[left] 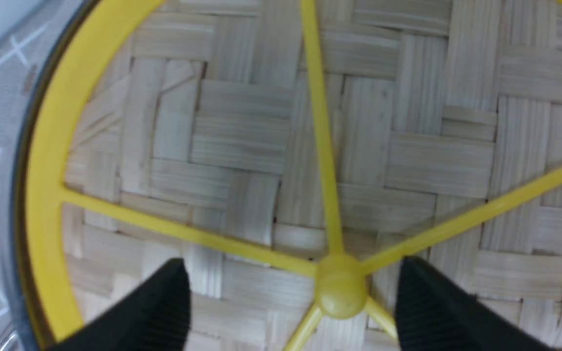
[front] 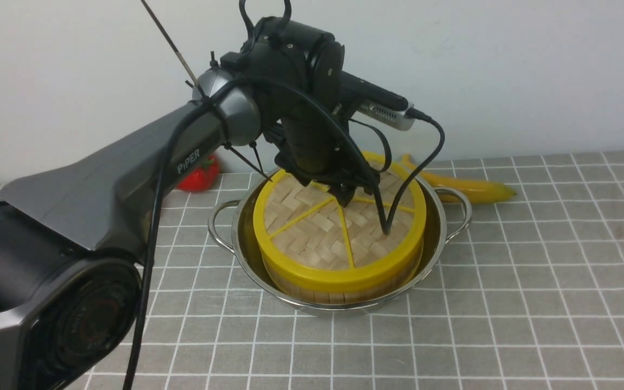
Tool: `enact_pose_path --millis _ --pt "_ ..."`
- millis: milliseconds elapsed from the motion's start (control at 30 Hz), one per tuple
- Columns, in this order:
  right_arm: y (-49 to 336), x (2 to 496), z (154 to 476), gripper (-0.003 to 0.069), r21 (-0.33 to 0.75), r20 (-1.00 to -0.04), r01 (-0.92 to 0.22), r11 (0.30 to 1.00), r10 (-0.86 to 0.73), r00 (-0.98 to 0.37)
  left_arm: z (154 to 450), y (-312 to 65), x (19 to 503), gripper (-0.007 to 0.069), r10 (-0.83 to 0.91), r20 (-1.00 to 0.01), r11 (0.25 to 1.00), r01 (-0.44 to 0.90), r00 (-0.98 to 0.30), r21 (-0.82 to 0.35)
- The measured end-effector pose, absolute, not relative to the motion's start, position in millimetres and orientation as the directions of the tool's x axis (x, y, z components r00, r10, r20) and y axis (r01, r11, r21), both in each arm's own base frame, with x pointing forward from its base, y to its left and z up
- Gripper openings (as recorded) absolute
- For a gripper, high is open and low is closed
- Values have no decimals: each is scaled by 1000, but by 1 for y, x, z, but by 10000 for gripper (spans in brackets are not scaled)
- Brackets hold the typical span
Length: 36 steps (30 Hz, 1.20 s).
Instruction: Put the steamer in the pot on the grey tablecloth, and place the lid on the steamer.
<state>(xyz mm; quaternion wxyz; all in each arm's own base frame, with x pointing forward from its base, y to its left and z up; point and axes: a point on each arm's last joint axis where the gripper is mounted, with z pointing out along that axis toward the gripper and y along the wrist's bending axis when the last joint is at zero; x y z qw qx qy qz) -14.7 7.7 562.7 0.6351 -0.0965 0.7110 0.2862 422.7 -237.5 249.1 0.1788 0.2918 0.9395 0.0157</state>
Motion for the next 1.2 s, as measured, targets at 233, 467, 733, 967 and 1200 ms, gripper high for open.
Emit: enact_pose_path --millis 233,467,733,967,1200 --pt "6 -14 562 482 215 -976 -492 843 169 -137 331 -217 404 536 545 -463 836 496 -699 235" --pt "5 4 534 477 91 -987 -419 904 26 -159 448 -170 346 102 506 -662 860 381 -554 338" --pt "0 34 431 365 -39 -917 -260 965 -138 -375 498 -130 271 -22 451 -749 881 376 -485 288" --pt "-1 38 341 145 -28 -949 -233 972 -100 -301 461 -97 213 -22 487 -684 865 406 -542 294" --pt "1 39 294 -15 65 -948 -216 974 -7 -319 387 -76 160 -22 443 -720 870 451 -535 200"
